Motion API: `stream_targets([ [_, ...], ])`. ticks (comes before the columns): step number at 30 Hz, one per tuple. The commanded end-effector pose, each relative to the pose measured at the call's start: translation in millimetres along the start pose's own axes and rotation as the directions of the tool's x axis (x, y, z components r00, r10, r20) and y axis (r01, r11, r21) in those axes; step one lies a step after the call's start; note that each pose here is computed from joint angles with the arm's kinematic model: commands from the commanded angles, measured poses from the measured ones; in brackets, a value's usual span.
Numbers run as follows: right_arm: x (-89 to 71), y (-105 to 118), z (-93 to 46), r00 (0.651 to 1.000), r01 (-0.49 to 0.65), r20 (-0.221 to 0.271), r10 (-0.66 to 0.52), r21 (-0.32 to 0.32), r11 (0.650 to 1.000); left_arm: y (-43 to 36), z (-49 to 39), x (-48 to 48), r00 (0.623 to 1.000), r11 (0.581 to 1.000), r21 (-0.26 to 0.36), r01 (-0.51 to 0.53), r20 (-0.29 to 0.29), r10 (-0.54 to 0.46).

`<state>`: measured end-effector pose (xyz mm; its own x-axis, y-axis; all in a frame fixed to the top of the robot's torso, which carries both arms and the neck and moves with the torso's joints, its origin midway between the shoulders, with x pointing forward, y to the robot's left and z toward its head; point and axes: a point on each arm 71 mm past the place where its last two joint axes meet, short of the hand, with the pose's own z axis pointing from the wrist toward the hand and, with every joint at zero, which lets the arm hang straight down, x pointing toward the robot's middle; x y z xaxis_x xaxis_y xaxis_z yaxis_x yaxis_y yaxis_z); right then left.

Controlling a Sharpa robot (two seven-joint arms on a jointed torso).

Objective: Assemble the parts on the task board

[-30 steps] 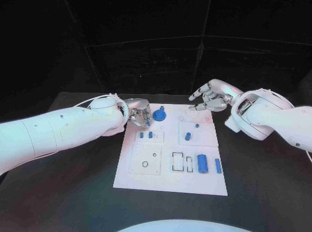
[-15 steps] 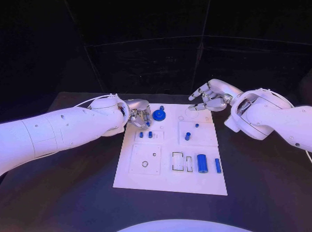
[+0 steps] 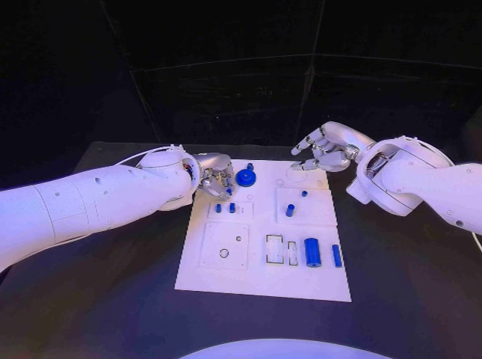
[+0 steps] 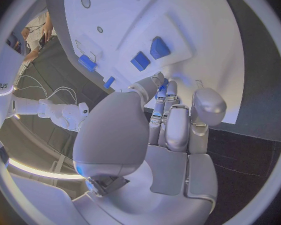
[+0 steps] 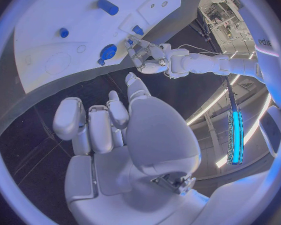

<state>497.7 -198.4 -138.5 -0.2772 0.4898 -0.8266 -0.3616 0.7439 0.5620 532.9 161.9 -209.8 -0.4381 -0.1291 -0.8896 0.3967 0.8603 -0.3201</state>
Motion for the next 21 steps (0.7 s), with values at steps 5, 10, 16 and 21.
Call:
stream_targets([
  [5, -0.5, 1.5, -0.2, 1.000, 0.005, -0.003, -0.005, -0.006, 1.000, -1.5, 0.9, 0.3, 1.000, 1.000, 0.000, -0.003, -0.006, 0.003],
  [10, -0.5, 1.5, -0.3, 1.000, 0.006, -0.004, -0.006, -0.005, 1.000, -1.4, 1.2, 0.6, 1.000, 1.000, -0.003, -0.004, -0.011, 0.004],
  [16, -0.6, 1.4, -0.5, 1.000, 0.006, -0.004, -0.006, -0.005, 1.000, -0.5, 1.3, 0.8, 1.000, 1.000, -0.008, -0.005, -0.015, 0.004],
  [21, -0.7, 1.3, -0.6, 1.000, 0.006, -0.004, -0.006, -0.005, 1.000, -0.3, 1.3, 0.7, 1.000, 1.000, -0.010, -0.005, -0.014, 0.004],
])
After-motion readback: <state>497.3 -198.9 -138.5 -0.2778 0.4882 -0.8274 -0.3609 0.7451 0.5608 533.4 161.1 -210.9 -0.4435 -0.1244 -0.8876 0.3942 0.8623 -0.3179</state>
